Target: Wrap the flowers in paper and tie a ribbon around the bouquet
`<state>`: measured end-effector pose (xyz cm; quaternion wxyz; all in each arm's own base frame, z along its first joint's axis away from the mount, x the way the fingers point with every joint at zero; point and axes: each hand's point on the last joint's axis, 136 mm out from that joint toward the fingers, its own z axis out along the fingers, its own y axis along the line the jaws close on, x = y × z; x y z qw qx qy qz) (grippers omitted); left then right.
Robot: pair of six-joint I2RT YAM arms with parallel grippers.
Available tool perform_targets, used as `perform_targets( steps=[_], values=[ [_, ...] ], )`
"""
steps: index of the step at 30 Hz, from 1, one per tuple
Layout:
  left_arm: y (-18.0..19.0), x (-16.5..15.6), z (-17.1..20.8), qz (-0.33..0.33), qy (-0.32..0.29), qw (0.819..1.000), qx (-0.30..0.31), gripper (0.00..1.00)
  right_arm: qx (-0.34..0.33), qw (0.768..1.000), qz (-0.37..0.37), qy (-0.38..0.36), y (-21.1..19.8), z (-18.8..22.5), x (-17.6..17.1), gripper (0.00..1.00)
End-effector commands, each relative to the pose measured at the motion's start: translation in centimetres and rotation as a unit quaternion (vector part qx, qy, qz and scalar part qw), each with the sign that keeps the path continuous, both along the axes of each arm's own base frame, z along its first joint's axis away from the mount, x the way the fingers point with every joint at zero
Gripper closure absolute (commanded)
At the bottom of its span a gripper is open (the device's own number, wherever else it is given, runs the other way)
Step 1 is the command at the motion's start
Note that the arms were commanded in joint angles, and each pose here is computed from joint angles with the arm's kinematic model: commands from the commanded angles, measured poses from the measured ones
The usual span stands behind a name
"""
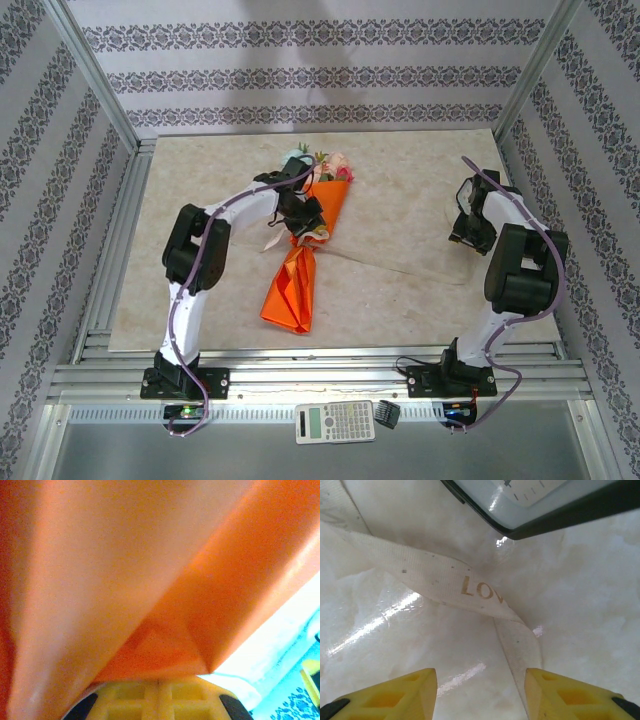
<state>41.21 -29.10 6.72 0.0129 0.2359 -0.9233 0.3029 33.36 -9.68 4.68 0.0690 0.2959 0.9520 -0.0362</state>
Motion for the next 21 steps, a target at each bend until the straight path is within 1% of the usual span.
perform_targets(
  steps=[1, 5, 7, 8, 12, 16, 19, 21],
  values=[
    [-0.4, -0.1, 3.9, 0.007, -0.025, 0.999, -0.04, 1.0, 0.009, 0.998, -0.006, 0.062, -0.7, -1.9, -2.7, 0.5],
    [-0.2, -1.0, 5.3, 0.002, -0.029, 0.998, -0.052, 1.0, 0.038, 0.998, -0.014, 0.042, -0.7, -2.6, -2.8, 0.52],
    [0.0, -1.5, 5.7, 0.002, -0.028, 0.998, -0.056, 1.0, 0.053, 0.997, -0.007, 0.049, -0.2, -2.9, -2.9, 0.53],
    [0.1, -1.8, 5.8, 0.002, -0.026, 0.998, -0.056, 1.0, 0.05, 0.997, -0.007, 0.051, -0.1, -2.8, -3.2, 0.53],
    [0.3, -2.2, 6.3, 0.004, -0.027, 0.998, -0.061, 1.0, 0.039, 0.999, -0.005, -0.021, 0.4, -0.6, -3.1, 0.53],
    [0.4, -2.1, 6.6, 0.005, -0.031, 0.998, -0.061, 1.0, 0.043, 0.998, -0.007, -0.054, 0.8, 1.3, -2.4, 0.53],
    [0.2, -1.9, 6.8, 0.007, -0.032, 0.997, -0.064, 1.0, 0.035, 0.997, -0.034, -0.064, 0.3, 1.7, -3.2, 0.53],
    [0.2, -1.8, 6.9, 0.009, -0.034, 0.997, -0.067, 1.0, 0.039, 0.994, -0.068, -0.074, 0.0, 1.5, -4.4, 0.51]
  ],
)
